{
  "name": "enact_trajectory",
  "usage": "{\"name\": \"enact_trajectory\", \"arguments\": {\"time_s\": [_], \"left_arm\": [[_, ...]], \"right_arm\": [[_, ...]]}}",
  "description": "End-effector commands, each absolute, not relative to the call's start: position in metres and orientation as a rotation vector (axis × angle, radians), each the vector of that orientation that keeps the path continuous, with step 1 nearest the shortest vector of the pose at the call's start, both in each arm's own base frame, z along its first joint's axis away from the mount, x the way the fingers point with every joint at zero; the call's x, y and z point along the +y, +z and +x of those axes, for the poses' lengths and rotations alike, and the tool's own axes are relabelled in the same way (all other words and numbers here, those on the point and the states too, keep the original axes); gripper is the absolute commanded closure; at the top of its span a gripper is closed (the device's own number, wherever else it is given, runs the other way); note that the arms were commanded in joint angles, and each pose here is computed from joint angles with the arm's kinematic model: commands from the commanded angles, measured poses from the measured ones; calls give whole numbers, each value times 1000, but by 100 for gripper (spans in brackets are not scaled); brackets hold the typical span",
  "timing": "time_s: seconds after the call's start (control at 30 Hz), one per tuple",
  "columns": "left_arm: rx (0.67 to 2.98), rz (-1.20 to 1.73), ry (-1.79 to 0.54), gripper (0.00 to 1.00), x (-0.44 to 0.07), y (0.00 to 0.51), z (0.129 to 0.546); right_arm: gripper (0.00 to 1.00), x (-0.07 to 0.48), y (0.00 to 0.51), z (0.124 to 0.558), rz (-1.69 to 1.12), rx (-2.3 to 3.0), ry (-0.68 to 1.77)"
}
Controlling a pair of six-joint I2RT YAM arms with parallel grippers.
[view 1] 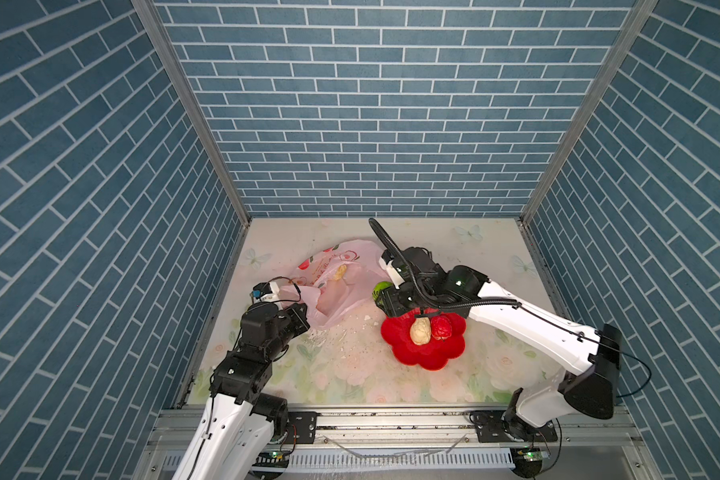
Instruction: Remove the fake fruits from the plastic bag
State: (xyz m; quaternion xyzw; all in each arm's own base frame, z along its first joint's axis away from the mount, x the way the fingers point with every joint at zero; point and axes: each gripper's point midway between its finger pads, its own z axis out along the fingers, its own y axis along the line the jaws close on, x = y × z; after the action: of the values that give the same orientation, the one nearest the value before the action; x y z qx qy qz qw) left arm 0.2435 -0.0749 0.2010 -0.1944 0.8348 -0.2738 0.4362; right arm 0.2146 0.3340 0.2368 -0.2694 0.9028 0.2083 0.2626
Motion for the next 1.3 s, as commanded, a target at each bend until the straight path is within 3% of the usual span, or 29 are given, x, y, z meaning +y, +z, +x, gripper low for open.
{"name": "enact_trajectory", "arguments": {"time_s": [0.0, 0.7, 1.27], "left_arm": [[2073, -459, -677, 100, -77, 199, 247], [2062, -475, -643, 100, -67, 194, 232], [2063, -480, -628, 100, -66, 194, 234]], "right_arm": [[83, 297, 218, 208, -674, 2518, 403], [83, 283, 111, 217, -835, 2677, 143], [77, 289, 74, 236, -876, 2719, 127]]}}
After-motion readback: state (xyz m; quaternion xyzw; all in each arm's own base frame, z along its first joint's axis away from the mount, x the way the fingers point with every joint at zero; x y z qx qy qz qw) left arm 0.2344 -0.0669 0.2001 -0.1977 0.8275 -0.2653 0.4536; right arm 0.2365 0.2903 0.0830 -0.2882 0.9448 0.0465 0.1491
